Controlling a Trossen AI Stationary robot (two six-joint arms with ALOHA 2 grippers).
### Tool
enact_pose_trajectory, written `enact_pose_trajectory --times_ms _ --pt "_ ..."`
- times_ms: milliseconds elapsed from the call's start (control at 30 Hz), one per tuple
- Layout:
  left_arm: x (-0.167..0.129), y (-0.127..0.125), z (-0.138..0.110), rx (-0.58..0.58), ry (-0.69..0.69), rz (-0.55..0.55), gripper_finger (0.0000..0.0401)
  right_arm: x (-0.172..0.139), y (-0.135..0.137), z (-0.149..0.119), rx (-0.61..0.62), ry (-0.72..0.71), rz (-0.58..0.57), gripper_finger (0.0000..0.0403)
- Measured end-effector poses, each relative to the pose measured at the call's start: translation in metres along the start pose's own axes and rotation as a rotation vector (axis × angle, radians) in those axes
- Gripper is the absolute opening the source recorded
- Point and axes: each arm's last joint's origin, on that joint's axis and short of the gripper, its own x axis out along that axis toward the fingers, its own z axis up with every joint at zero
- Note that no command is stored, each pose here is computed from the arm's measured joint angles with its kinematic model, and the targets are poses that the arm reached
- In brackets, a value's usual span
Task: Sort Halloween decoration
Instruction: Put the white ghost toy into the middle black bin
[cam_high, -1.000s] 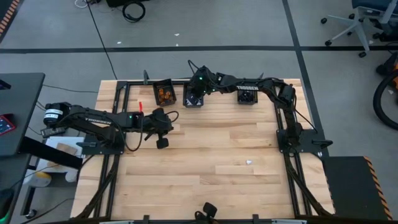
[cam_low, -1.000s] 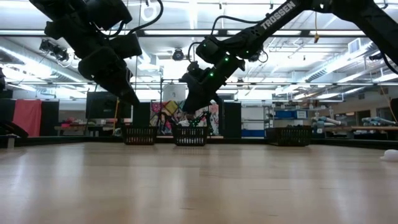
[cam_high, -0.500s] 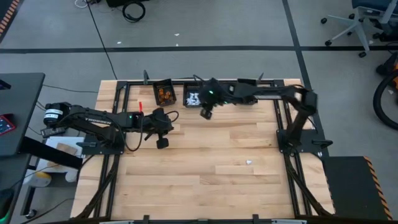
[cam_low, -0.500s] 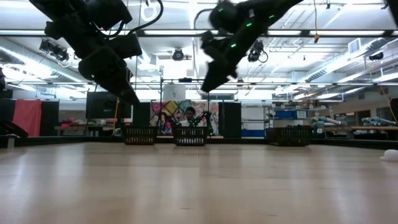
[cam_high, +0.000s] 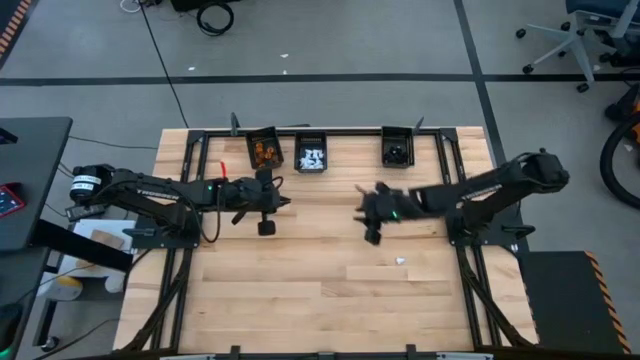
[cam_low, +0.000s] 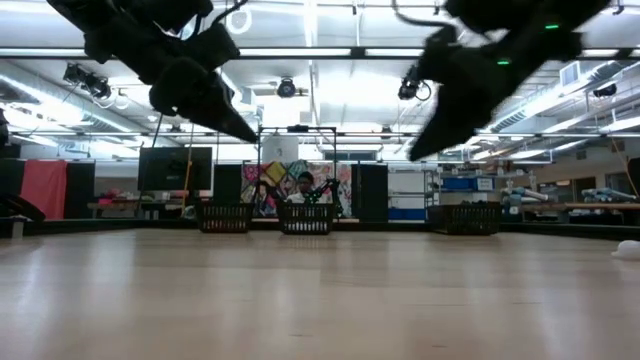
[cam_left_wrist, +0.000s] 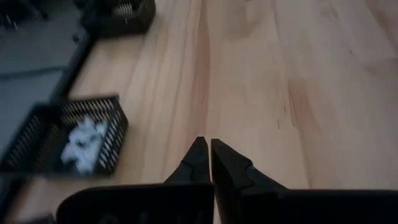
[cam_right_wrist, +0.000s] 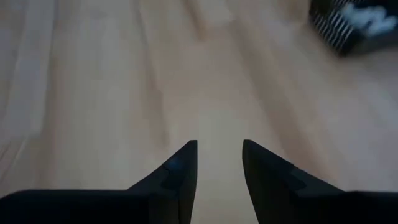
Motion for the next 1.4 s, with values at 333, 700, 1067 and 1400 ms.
enact_pose_trajectory --times_ms 333,700,1067,1400 --pt "-0.001 0.002 0.011 0.147 -0.112 0.031 0.0000 -0.031 0.058 -0.066 -0.020 0.050 0.066 0.0136" --pt "-0.001 0.003 0.014 0.167 -0.140 0.040 0.0000 -0.050 0.062 -0.086 0.049 0.474 0.051 0.0196" --pt "0.000 0.002 0.012 0.164 -0.125 0.035 0.0000 -0.046 0.069 -0.102 -0.052 0.555 0.016 0.0236" --pt "0.000 0.002 0.012 0.158 -0.125 0.034 0.0000 -0.031 0.074 -0.117 -0.107 0.616 -0.052 0.0224"
